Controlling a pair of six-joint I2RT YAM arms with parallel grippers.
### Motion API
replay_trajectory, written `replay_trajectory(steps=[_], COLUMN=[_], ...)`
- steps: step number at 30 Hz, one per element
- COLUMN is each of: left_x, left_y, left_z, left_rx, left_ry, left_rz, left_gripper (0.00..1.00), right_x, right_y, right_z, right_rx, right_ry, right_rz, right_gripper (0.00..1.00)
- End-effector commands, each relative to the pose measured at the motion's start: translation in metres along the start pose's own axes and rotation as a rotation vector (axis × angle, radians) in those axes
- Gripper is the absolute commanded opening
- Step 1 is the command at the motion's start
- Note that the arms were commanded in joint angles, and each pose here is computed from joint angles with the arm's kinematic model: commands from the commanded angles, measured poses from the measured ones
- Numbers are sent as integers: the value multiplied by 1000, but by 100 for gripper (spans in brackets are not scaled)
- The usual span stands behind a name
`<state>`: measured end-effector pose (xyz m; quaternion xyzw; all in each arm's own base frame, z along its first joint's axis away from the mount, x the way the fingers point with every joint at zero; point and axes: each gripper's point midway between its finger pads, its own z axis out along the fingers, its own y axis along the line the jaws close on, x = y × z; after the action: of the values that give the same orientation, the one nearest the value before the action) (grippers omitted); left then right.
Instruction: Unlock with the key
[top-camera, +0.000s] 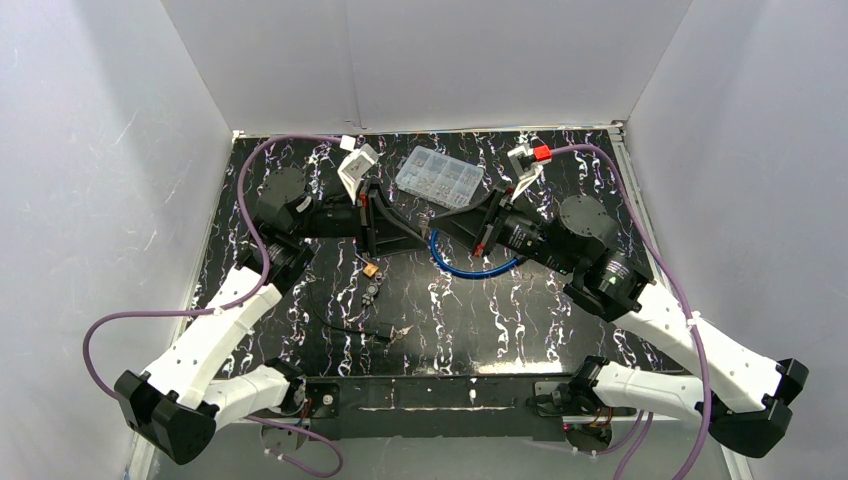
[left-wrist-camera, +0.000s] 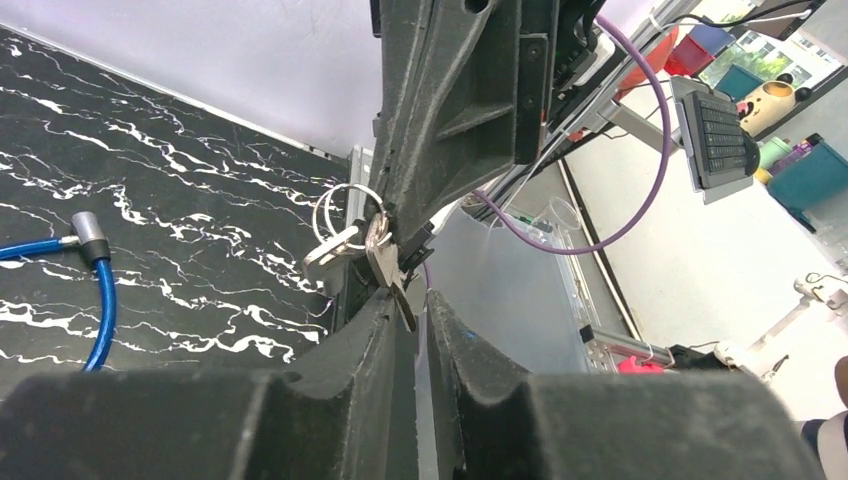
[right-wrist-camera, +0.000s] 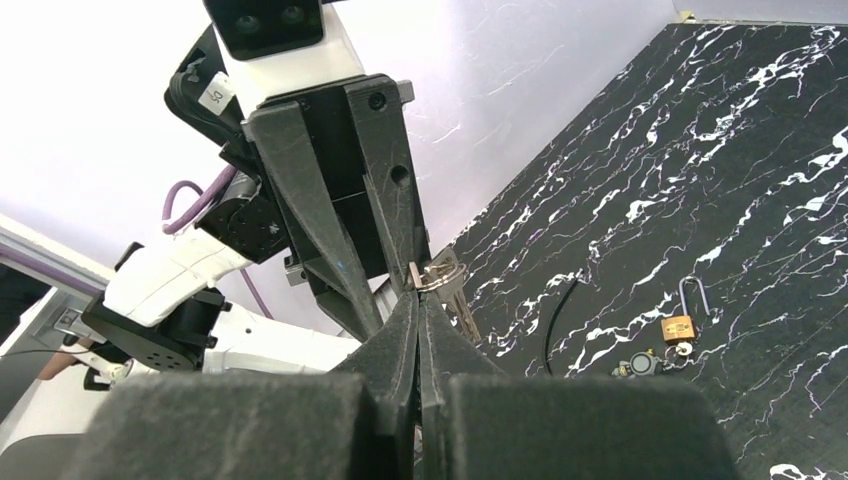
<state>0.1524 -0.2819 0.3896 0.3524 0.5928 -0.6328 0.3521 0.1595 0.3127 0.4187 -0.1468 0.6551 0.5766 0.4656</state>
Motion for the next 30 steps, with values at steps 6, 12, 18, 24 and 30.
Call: replay_trajectory(steps=[6, 12, 18, 24, 30], left_x=[-10, 15, 68, 109, 60], left_y=[-8, -4, -13, 17, 46], left_z=[-4, -23, -72, -151, -135], left_rx=[-41, -103, -38, -11, -86], left_ry=[3, 168, 591, 1121, 1064], left_rz=[84, 239, 542, 1119, 2082], left_gripper=[0, 0, 0, 0, 0], right_x=[-10, 6, 13, 0, 4], right_y=[23, 7, -15, -30, -23], right_z=[-6, -23, -38, -29, -2], right_rx=[-78, -3, 107, 189, 75], right_ry=[-40, 18, 46, 29, 115], right_rz=[-40, -46, -85, -124, 28], right_gripper=[1, 29, 67, 73, 70])
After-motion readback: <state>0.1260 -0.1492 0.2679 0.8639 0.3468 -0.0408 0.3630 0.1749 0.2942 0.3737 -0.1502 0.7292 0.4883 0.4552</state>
